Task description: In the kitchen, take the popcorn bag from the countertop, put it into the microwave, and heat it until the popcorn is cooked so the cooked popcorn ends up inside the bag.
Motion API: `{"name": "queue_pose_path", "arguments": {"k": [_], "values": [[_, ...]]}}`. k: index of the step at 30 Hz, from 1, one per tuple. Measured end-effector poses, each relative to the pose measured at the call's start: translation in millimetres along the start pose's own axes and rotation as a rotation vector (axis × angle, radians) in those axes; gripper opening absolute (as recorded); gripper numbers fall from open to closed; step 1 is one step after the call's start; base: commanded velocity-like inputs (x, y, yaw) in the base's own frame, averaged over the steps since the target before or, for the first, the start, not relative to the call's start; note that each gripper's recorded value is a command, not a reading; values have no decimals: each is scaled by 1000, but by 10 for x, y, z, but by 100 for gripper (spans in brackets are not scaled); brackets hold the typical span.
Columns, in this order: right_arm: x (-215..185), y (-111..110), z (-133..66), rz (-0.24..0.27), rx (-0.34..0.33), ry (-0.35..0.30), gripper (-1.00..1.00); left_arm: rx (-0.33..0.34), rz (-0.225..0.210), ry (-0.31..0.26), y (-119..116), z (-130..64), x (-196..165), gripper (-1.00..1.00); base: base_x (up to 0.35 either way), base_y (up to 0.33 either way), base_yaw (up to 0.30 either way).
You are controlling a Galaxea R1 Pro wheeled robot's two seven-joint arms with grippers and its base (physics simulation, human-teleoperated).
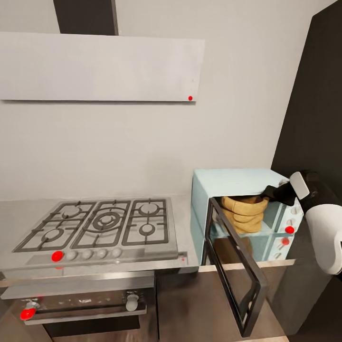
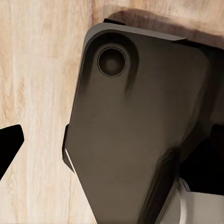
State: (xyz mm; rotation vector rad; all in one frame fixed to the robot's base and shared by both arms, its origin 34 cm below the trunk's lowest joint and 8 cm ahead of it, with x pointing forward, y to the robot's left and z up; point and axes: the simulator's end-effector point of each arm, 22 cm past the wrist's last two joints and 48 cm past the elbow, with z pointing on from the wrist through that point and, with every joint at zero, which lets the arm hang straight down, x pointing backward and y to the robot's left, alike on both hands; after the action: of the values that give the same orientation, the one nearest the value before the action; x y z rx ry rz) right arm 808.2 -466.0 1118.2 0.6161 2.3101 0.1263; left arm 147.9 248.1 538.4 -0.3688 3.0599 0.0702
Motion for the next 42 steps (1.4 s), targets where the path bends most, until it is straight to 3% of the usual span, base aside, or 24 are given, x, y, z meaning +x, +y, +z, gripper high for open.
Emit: {"name": "queue_pose_path", "arguments": {"k": [4,9,15,16,18,23,32,33,35,42], "values": [[-156,-150,-95,-35,73,-32,-100,-2,-20,2,12,1,2,100,0,0,0],[-195,-187,-122,-44,91,-44,-100,-4,-48,4,17,1,7,100,0,0,0],[-182,-175,-104,-69,117,-47,-100,-4,-50,2,16,1,0,100,0,0,0],[-172,-171,-91,-69,115,-46,-100,-4,-50,2,16,1,1,100,0,0,0],[0,-39,28,-27,48,2,-100,-4,-50,2,16,1,1,100,0,0,0],[98,115,110,-7,-30,23,-100,-4,-50,2,16,1,-1,100,0,0,0],[111,93,187,10,-38,7,-100,-4,-50,2,16,1,0,100,0,0,0],[108,84,185,11,-36,7,100,-4,-50,2,17,1,3,100,0,0,0],[114,-31,188,-18,15,8,100,-4,-50,2,17,1,3,100,0,0,0],[137,-7,192,-8,-11,20,100,-4,-50,2,16,1,-2,100,0,0,0]]}}
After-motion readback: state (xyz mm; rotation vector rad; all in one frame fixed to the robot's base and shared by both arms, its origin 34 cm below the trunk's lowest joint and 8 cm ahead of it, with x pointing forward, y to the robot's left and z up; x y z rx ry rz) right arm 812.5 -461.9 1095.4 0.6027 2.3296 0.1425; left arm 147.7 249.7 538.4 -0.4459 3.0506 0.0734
